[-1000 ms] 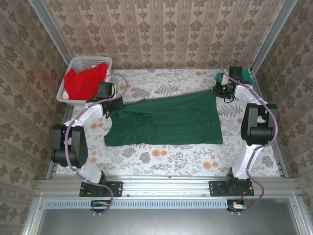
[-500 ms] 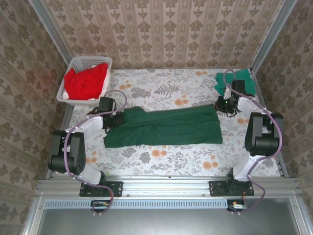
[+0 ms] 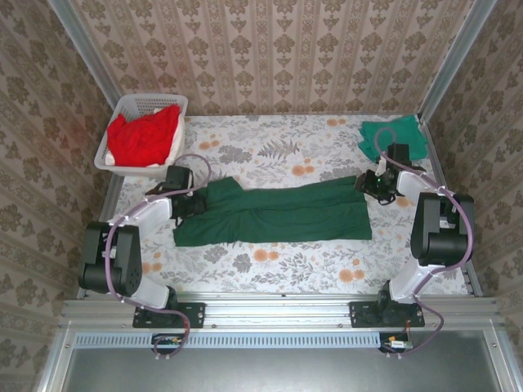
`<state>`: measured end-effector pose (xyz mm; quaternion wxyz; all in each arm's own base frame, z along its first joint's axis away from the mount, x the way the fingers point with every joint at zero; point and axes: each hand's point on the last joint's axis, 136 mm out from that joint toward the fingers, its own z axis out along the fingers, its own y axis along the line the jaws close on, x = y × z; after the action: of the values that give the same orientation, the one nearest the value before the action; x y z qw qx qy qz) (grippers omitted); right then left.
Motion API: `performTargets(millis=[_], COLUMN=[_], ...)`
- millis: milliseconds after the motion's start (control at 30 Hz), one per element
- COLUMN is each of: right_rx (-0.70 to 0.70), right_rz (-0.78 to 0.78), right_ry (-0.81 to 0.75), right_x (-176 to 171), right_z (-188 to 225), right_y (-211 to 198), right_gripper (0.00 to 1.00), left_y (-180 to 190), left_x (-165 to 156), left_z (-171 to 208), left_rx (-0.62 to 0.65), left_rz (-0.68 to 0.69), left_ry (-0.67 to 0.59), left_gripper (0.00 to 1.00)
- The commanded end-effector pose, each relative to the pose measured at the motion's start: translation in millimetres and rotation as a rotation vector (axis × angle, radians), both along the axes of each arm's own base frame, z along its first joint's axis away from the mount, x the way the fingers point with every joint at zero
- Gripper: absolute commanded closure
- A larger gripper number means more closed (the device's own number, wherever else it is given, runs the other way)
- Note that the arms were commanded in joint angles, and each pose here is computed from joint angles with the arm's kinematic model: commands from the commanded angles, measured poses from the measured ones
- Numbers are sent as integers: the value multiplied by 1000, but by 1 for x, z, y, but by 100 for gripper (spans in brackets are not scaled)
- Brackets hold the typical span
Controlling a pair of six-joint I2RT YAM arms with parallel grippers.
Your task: Fold and stack the t-shirts
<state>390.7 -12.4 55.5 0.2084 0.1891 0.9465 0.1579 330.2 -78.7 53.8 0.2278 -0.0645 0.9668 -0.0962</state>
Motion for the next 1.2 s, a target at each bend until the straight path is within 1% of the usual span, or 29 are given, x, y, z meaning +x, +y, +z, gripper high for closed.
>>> performTargets(millis=[0, 167, 233, 300, 400, 533, 633, 767, 833, 933, 1000, 1033, 1067, 1133, 1167], right_rx=[-19, 12, 19, 22, 32, 49, 56, 51, 49, 17, -1, -7, -16, -27, -46], right_rz=[-22, -29, -37, -41, -35, -37, -38, -44, -41, -32, -25, -20, -19, 6, 12], right_ry=[-28, -75, -100, -112, -100, -83, -71, -69, -60, -26, -3, 3, 10, 15, 16], right_x=[-2, -4, -3, -3, -3, -2, -1, 2, 4, 7, 8, 10, 12, 16, 19], right_z=[20, 39, 45, 46, 40, 28, 22, 20, 18, 11, 6, 5, 4, 4, 4], right_y=[-5, 0, 2, 2, 4, 6, 6, 4, 4, 2, 2, 2, 2, 7, 8], right_gripper=[58, 56, 55, 55, 55, 55, 55, 55, 55, 53, 52, 51, 51, 55, 57], left_y=[7, 23, 18, 7, -9, -23, -36, -51, -56, -60, -58, -56, -56, -55, -55], left_x=[-4, -1, 9, 26, 49, 80, 90, 92, 91, 87, 85, 83, 82, 80, 79], left_z=[22, 48, 53, 53, 48, 37, 30, 25, 25, 29, 34, 35, 37, 41, 44], left_rx=[13, 73, 61, 38, 49, 42, 34, 34, 35, 24, 28, 29, 26, 12, 6], left_rz=[23, 70, 54, 18, -38, -99, -159, -235, -265, -289, -290, -291, -291, -294, -293], left_ry=[-32, -80, -90, -96, -56, -29, -16, -7, 0, -9, -17, -17, -19, -24, -30], left_gripper=[51, 33, 29, 30, 33, 31, 31, 32, 37, 59, 66, 72, 77, 88, 92])
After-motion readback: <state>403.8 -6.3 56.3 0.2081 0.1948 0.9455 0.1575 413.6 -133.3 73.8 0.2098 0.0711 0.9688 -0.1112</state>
